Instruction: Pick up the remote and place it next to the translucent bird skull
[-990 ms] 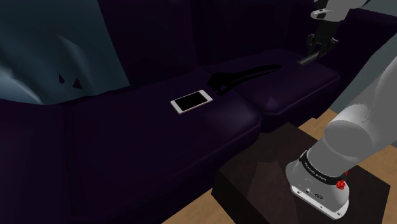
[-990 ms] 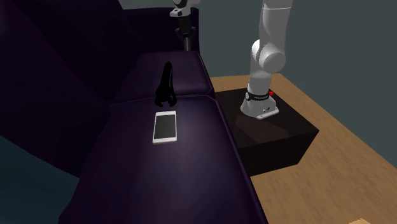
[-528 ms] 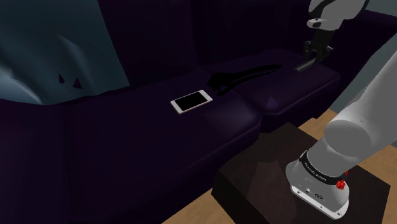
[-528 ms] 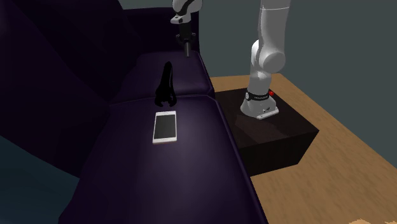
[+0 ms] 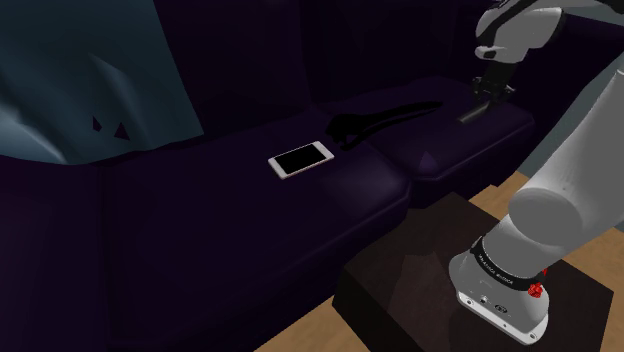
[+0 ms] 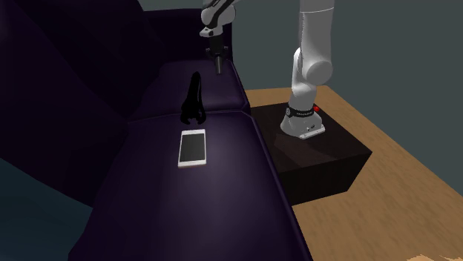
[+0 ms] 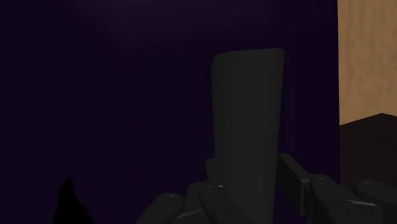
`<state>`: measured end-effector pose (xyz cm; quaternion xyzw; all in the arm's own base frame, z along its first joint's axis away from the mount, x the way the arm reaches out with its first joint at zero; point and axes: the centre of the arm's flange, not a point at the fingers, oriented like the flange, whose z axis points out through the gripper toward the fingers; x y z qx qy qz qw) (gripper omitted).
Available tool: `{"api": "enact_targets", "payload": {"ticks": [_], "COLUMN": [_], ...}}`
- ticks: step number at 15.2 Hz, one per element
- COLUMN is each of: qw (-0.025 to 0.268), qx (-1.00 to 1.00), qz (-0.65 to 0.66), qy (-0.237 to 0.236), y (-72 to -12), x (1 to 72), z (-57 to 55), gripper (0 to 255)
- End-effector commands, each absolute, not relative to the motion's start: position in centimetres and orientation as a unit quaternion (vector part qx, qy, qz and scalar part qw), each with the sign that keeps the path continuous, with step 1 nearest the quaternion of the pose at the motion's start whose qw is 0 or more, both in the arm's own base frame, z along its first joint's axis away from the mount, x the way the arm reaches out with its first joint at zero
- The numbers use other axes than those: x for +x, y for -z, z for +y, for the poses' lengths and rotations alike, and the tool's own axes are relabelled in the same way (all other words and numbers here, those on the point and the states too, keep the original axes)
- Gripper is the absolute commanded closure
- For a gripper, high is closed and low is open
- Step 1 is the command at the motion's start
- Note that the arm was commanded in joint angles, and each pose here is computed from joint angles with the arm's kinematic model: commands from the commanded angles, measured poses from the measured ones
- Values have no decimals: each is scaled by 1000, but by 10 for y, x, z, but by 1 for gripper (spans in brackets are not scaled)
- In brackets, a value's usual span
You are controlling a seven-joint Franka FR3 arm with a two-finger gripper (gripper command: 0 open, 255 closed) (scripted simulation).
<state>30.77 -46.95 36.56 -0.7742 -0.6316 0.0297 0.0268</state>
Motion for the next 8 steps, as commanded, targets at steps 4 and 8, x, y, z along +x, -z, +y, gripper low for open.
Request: {"api": "enact_targets", "payload": {"ticks": [4, 8], "qw": [26, 26], "qx": [-774, -774], "qz": [-632, -632], "qy": [-30, -30], "y": [-339, -331], "x": [308, 308], "z": [-469, -469], "gripper": [255, 255]}}
